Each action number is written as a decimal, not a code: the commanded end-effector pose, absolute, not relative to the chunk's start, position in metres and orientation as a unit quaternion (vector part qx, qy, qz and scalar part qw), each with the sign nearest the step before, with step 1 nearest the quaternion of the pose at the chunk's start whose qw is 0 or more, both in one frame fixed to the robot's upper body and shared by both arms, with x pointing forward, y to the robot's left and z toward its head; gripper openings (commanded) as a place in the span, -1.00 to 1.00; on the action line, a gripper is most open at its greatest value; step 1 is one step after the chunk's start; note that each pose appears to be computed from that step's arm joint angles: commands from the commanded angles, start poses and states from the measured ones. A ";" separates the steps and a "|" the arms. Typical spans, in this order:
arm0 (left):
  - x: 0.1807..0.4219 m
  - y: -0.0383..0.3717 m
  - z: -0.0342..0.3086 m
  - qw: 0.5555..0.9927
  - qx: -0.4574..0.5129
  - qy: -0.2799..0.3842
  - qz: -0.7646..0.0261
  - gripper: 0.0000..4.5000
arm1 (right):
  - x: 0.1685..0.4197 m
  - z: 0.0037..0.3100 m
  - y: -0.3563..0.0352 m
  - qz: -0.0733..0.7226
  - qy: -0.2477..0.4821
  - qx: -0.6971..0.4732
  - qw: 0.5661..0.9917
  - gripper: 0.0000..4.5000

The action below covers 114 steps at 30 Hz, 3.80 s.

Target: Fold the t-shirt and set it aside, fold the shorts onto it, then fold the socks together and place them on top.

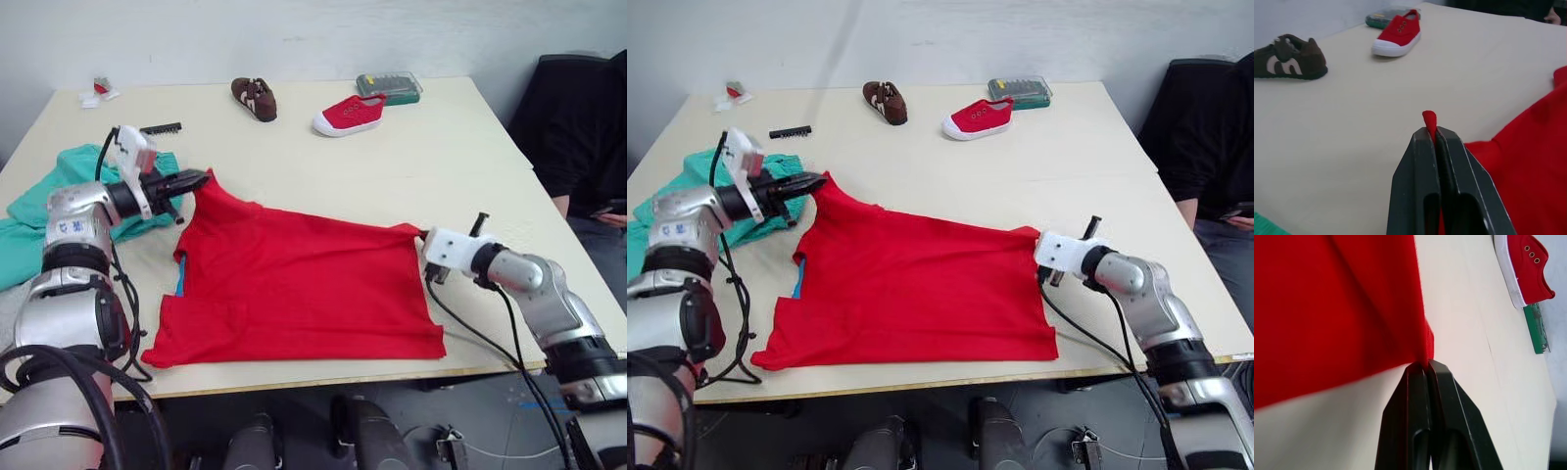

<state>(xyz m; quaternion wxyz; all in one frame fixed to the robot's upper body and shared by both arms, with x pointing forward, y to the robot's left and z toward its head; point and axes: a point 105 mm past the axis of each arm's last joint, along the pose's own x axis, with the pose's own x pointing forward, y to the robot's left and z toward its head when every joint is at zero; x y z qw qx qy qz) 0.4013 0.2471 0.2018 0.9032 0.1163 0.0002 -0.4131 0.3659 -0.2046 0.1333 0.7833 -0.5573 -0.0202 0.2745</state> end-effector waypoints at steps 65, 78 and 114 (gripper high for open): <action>0.396 0.184 0.161 0.791 0.176 0.211 -0.547 -0.44 | 0.262 0.187 -0.107 0.515 0.010 -0.123 0.848 -0.30; 0.392 0.181 0.171 0.783 0.150 0.193 -0.572 -0.99 | 0.271 0.179 -0.114 0.482 0.021 -0.138 0.865 -0.30; 0.398 0.181 0.143 0.798 0.189 0.214 -0.530 0.08 | 0.278 0.167 -0.112 0.471 0.021 -0.145 0.870 -0.30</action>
